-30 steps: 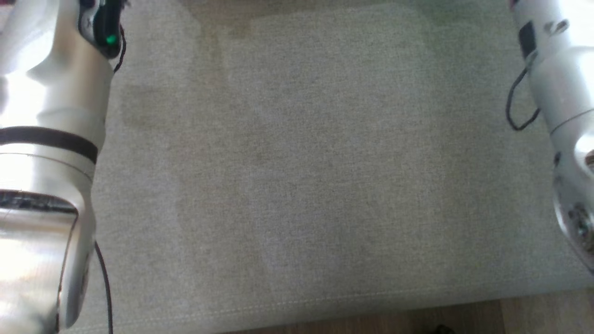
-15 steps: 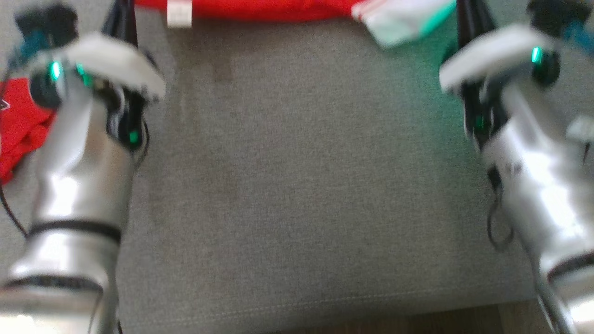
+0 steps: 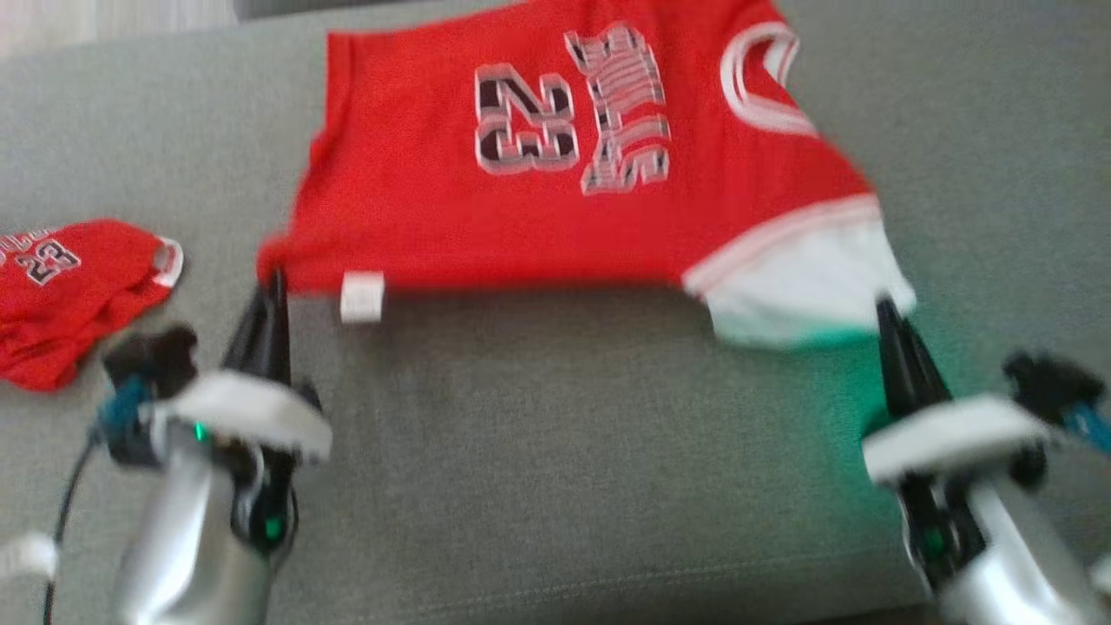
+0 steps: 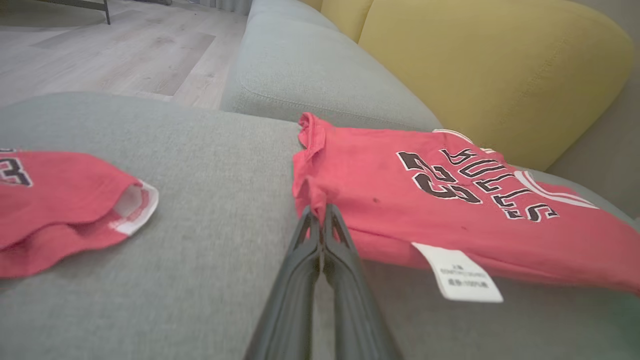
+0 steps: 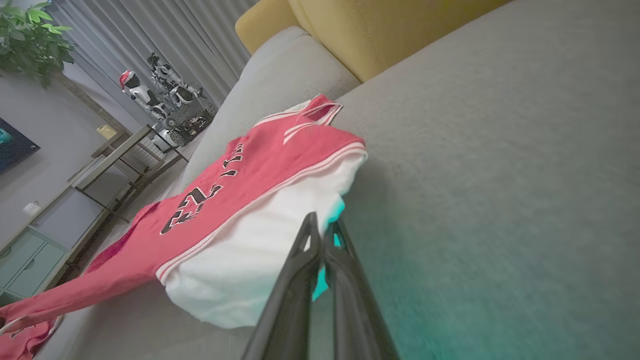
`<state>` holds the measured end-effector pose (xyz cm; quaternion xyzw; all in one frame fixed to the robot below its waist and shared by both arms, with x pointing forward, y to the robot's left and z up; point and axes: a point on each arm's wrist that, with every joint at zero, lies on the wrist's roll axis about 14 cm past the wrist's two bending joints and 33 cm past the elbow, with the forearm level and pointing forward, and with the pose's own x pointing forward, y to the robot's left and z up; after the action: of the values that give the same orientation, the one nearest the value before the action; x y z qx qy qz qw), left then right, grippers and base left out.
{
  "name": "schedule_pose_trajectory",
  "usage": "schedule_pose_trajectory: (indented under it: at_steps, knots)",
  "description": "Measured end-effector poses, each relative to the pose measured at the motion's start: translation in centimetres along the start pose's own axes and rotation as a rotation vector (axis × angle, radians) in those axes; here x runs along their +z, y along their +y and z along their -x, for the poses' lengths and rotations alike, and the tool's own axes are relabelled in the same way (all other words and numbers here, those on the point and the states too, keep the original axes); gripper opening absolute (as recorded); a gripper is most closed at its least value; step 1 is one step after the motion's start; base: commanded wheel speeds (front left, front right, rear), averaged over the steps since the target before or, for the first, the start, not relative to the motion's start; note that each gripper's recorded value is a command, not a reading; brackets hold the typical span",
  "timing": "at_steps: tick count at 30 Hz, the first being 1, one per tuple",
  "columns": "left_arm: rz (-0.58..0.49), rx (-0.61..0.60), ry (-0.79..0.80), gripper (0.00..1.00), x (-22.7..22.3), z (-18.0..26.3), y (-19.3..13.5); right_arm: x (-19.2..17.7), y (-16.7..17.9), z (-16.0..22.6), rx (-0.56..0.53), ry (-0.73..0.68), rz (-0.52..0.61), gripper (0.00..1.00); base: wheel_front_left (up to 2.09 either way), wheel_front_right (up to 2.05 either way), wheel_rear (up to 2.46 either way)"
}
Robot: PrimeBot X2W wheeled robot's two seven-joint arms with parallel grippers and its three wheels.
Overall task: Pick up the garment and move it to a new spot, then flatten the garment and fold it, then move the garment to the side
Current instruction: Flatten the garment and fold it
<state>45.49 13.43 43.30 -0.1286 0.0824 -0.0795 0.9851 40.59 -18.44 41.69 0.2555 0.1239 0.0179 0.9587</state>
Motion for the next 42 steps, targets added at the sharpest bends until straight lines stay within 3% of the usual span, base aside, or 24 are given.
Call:
schedule_pose_trajectory:
  at_steps: [10,18,31,38,42]
  knots:
    - [0.001,0.061,-0.005,0.00,0.3,7.1,-0.5,-1.8,-0.5,9.1,-0.091,0.083,-0.065,0.00,0.00,0.00,0.00]
    - [0.025,0.112,0.017,0.00,0.3,10.4,-0.4,-1.2,-0.4,11.2,-0.112,0.120,-0.051,0.00,0.00,0.00,0.00]
    - [0.040,0.082,0.137,0.00,-1.1,9.5,-0.8,-1.9,-0.9,9.8,-0.120,0.195,-0.112,0.00,0.00,0.00,0.00]
    - [0.043,0.028,0.178,0.00,-0.3,5.6,-1.1,1.6,0.4,4.3,-0.062,0.158,-0.034,0.00,0.00,0.00,0.00]
    - [0.042,0.024,0.216,0.00,-0.8,4.0,-0.6,1.8,0.7,1.8,-0.049,0.182,-0.015,0.00,0.00,0.00,0.00]
